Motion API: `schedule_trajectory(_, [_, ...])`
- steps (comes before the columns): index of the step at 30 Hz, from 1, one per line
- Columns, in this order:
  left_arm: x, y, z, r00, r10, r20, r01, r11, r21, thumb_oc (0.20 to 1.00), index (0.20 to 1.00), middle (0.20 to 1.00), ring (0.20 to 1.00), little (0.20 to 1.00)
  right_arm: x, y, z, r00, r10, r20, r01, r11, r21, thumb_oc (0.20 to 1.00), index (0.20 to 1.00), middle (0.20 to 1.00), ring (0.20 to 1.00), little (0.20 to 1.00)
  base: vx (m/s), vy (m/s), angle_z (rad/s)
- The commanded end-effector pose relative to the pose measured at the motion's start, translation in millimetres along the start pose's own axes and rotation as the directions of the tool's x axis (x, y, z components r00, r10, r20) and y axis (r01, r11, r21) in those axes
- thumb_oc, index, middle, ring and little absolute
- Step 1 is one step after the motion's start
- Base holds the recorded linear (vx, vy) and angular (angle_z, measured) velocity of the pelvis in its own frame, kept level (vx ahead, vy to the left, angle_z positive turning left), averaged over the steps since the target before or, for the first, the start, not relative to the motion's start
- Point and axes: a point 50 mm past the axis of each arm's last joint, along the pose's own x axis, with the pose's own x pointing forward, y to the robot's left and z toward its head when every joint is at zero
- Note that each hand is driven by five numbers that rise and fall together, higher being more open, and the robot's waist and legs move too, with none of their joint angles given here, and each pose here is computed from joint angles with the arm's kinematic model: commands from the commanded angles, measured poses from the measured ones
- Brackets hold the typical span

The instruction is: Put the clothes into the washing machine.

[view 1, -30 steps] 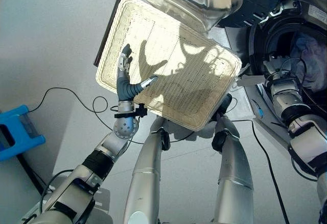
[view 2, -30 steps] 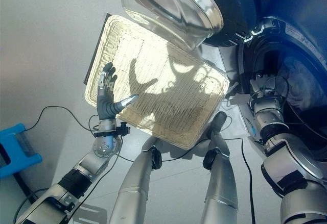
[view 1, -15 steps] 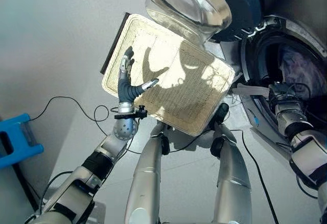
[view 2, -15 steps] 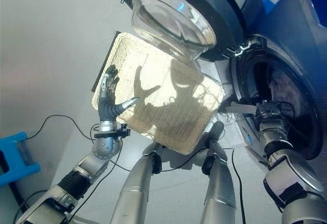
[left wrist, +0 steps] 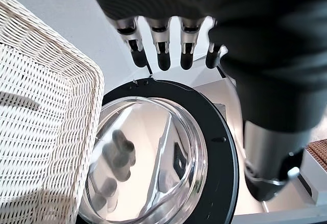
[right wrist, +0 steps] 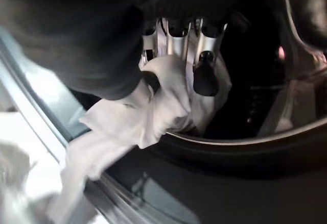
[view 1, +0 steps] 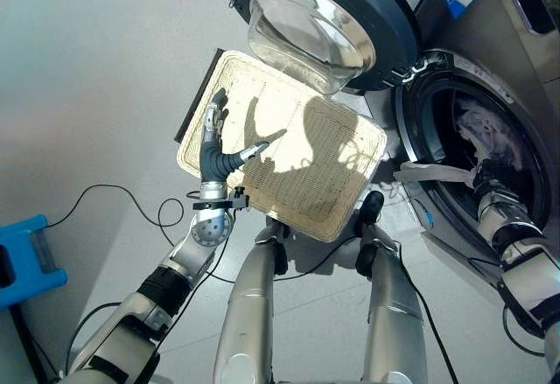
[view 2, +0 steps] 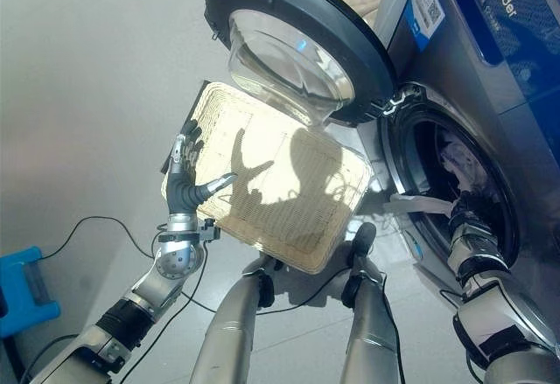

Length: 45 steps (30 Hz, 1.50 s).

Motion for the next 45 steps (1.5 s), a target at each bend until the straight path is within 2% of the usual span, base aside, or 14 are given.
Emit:
schedule_trajectory(1, [0, 8, 7, 0.998, 0.052, 0.034, -0.050, 0.997, -0.059, 1.000, 1.000, 1.000, 1.000, 1.000, -1, -6, -55, 0.961, -0.035, -0.274, 0.106, 0.963, 0.248, 0.200, 0.200, 0.200, 0.200, 0.200, 0.00, 0.000, 0.00])
schedule_trajectory(2, [0, 8, 7, 0.998, 0.052, 0.033, -0.050, 0.997, -0.059, 1.000, 1.000, 1.000, 1.000, 1.000, -1, -5, -55, 0.961, -0.035, -0.275, 0.106, 0.963, 0.249, 0.200, 0.200, 0.200, 0.200, 0.200, 0.00, 0.000, 0.00])
schedule_trajectory(4, [0, 10, 5, 0.998, 0.063, 0.022, -0.062, 0.997, -0.055, 1.000, 1.000, 1.000, 1.000, 1.000, -4, 4, -58, 0.933, 0.070, -0.352, 0.165, 0.787, 0.595, 0.200, 0.200, 0.200, 0.200, 0.200, 0.04, 0.011, 0.01])
schedule_trajectory(5, [0, 10, 5, 0.998, 0.063, 0.022, -0.062, 0.997, -0.055, 1.000, 1.000, 1.000, 1.000, 1.000, -4, 4, -58, 0.933, 0.070, -0.352, 0.165, 0.787, 0.595, 0.200, 0.200, 0.200, 0.200, 0.200, 0.00, 0.000, 0.00])
schedule_trajectory(8, [5, 11, 6, 0.997, 0.078, 0.023, -0.077, 0.996, -0.054, 1.000, 1.000, 1.000, 1.000, 1.000, -3, 4, -46, 0.923, 0.149, -0.356, 0.255, 0.456, 0.853, 0.200, 0.200, 0.200, 0.200, 0.200, -0.03, 0.007, -0.01])
schedule_trajectory(10, [7, 12, 5, 0.996, 0.085, 0.014, -0.084, 0.995, -0.053, 1.000, 1.000, 1.000, 1.000, 1.000, -2, 4, -37, 0.922, 0.194, -0.336, 0.279, 0.270, 0.922, 0.200, 0.200, 0.200, 0.200, 0.200, 0.00, 0.000, 0.00])
schedule_trajectory(11, [7, 12, 5, 0.996, 0.085, 0.014, -0.084, 0.995, -0.053, 1.000, 1.000, 1.000, 1.000, 1.000, -2, 4, -37, 0.922, 0.194, -0.336, 0.279, 0.270, 0.922, 0.200, 0.200, 0.200, 0.200, 0.200, 0.00, 0.000, 0.00])
schedule_trajectory(12, [8, 12, 5, 0.996, 0.089, 0.007, -0.088, 0.995, -0.051, 1.000, 1.000, 1.000, 1.000, 1.000, -2, 4, -31, 0.923, 0.214, -0.319, 0.294, 0.141, 0.945, 0.200, 0.200, 0.200, 0.200, 0.200, 0.00, 0.000, 0.00])
schedule_trajectory(14, [8, 12, 5, 0.996, 0.089, 0.007, -0.088, 0.995, -0.051, 1.000, 1.000, 1.000, 1.000, 1.000, -2, 4, -31, 0.923, 0.214, -0.319, 0.294, 0.141, 0.945, 0.200, 0.200, 0.200, 0.200, 0.200, 0.01, 0.006, -0.05])
schedule_trajectory(16, [13, 11, 4, 0.996, 0.089, -0.006, -0.089, 0.995, -0.046, 1.000, 1.000, 1.000, 1.000, 1.000, -4, 7, -12, 0.936, 0.257, -0.239, 0.323, -0.365, 0.873, 0.200, 0.200, 0.200, 0.200, 0.200, 0.05, -0.001, -0.14])
schedule_trajectory(17, [14, 9, 3, 0.996, 0.089, -0.008, -0.089, 0.995, -0.047, 1.000, 1.000, 1.000, 1.000, 1.000, -4, 5, -7, 0.941, 0.250, -0.229, 0.323, -0.453, 0.831, 0.200, 0.200, 0.200, 0.200, 0.200, 0.04, -0.030, -0.08])
schedule_trajectory(24, [19, 4, 2, 0.996, 0.084, -0.018, -0.085, 0.996, -0.041, 1.000, 1.000, 1.000, 1.000, 1.000, -3, -28, 25, 0.961, 0.139, -0.237, 0.244, -0.831, 0.500, 0.200, 0.200, 0.200, 0.200, 0.200, 0.01, -0.021, -0.04])
schedule_trajectory(32, [22, 8, 2, 0.997, 0.074, -0.032, -0.075, 0.997, -0.036, 1.000, 1.000, 1.000, 1.000, 1.000, -3, -64, 24, 0.933, 0.051, -0.357, 0.100, -0.987, 0.122, 0.200, 0.200, 0.200, 0.200, 0.200, 0.00, -0.004, 0.00])
schedule_trajectory(45, [16, 11, 2, 0.997, 0.055, -0.055, -0.057, 0.997, -0.048, 1.000, 1.000, 1.000, 1.000, 1.000, -12, -90, 20, 0.886, -0.107, -0.452, -0.125, -0.992, -0.009, 0.200, 0.200, 0.200, 0.200, 0.200, 0.00, 0.000, 0.00])
